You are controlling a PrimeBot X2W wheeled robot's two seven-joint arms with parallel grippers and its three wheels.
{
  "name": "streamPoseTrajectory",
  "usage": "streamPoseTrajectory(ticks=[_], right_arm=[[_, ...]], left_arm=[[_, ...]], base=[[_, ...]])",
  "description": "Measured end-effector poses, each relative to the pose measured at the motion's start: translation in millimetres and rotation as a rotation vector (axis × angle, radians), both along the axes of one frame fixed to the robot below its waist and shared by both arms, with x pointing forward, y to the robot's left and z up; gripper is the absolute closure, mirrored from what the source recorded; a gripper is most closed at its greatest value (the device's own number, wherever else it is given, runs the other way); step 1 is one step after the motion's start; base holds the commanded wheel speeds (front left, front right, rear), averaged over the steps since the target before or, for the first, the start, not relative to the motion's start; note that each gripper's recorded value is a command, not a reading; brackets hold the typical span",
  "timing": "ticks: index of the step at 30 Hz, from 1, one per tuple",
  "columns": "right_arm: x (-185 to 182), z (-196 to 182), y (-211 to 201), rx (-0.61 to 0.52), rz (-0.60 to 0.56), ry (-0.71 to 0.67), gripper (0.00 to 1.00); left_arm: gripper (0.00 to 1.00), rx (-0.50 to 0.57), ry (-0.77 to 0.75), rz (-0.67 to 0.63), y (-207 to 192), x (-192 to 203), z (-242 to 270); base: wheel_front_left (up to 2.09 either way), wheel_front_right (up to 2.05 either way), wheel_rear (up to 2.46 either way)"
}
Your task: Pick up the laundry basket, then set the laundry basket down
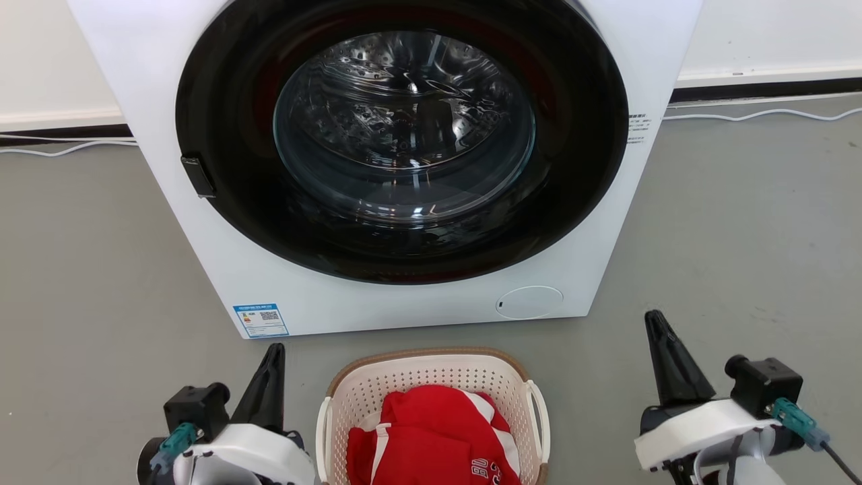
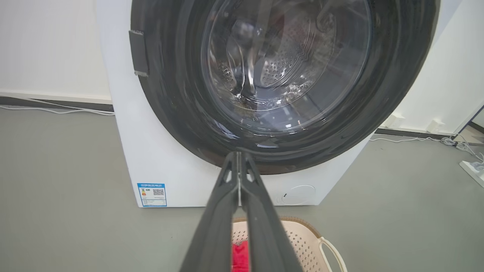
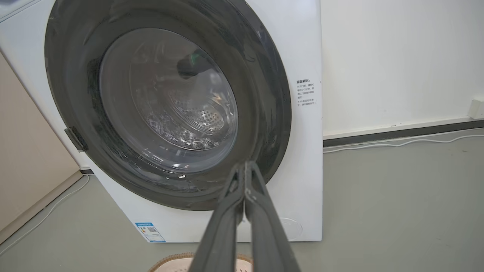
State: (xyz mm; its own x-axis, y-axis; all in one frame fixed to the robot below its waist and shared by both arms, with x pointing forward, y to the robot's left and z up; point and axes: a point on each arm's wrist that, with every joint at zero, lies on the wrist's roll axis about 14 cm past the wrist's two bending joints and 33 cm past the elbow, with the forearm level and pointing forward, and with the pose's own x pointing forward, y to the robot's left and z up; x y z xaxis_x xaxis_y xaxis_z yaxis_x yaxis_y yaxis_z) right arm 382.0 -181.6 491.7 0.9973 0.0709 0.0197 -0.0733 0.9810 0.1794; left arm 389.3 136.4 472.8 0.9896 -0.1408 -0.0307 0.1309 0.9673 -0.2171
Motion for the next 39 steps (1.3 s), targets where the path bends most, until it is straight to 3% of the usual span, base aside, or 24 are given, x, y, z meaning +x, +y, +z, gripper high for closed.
streamPoseTrajectory(ticks=[39], right_arm=[[1.6,-6.9,-16.3,0.459,-0.100,0.077,1.00]], left_arm=[[1.00,-0.436,0.104,0.130,25.3,-2.2,-3.8]], base=[[0.00,0.00,0.00]])
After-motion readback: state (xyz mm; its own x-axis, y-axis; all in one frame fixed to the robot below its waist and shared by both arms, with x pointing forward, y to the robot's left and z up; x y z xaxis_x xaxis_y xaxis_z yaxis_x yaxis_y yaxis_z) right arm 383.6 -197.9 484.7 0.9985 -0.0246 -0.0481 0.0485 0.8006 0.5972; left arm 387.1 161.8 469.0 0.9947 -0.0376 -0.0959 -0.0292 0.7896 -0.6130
